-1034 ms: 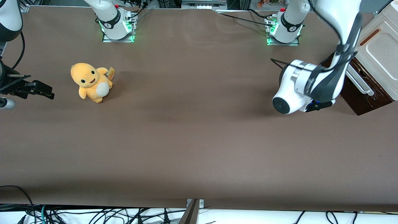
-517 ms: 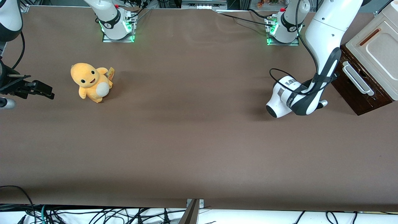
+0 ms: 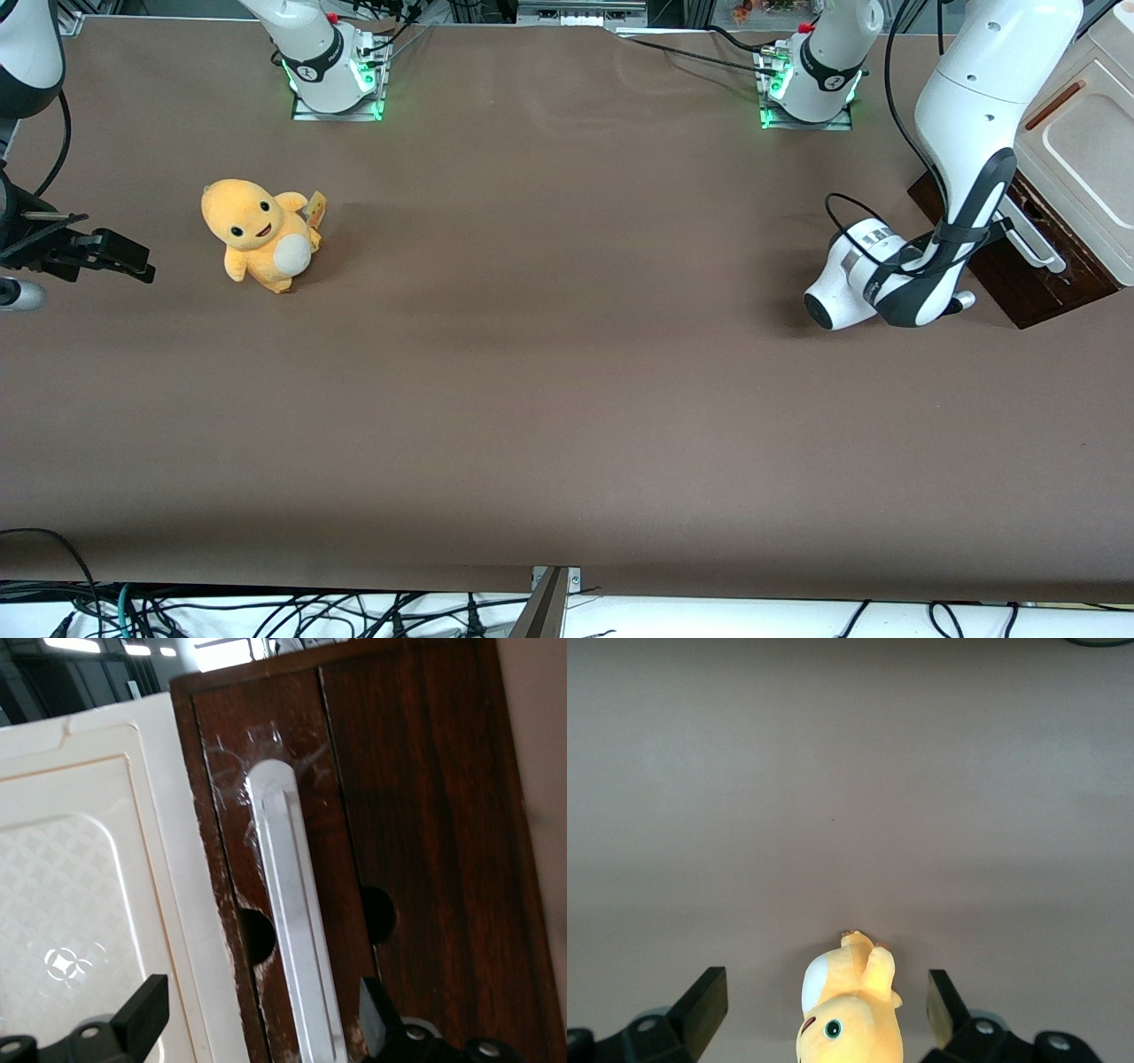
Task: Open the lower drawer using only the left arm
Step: 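Align the open left gripper on the lower drawer's white handle and close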
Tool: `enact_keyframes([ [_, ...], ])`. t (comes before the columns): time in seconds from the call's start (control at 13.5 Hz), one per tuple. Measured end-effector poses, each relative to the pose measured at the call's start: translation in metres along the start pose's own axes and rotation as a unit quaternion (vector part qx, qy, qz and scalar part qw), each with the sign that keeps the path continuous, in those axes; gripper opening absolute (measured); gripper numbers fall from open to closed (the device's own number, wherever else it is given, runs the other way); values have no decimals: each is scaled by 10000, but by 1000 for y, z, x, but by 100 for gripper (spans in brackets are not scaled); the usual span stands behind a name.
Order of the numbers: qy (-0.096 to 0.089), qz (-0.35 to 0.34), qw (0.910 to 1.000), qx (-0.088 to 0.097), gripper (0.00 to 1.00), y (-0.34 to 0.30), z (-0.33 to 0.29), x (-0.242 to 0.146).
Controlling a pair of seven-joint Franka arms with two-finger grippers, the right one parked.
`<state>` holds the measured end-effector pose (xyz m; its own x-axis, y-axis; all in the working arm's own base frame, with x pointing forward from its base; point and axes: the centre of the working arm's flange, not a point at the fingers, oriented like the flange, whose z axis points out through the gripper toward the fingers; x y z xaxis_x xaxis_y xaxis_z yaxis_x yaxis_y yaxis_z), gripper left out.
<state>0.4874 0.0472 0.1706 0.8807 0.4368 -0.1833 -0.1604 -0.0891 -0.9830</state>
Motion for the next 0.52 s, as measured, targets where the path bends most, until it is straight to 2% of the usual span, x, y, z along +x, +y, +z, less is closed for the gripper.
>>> enact_keyframes([
  [0.15, 41, -285, 9996, 74, 94, 5, 4, -4],
  [0.22, 55, -452, 9989, 113, 89, 11, 7, -8],
  [0.52, 42, -703, 9973, 197, 86, 24, 20, -11],
])
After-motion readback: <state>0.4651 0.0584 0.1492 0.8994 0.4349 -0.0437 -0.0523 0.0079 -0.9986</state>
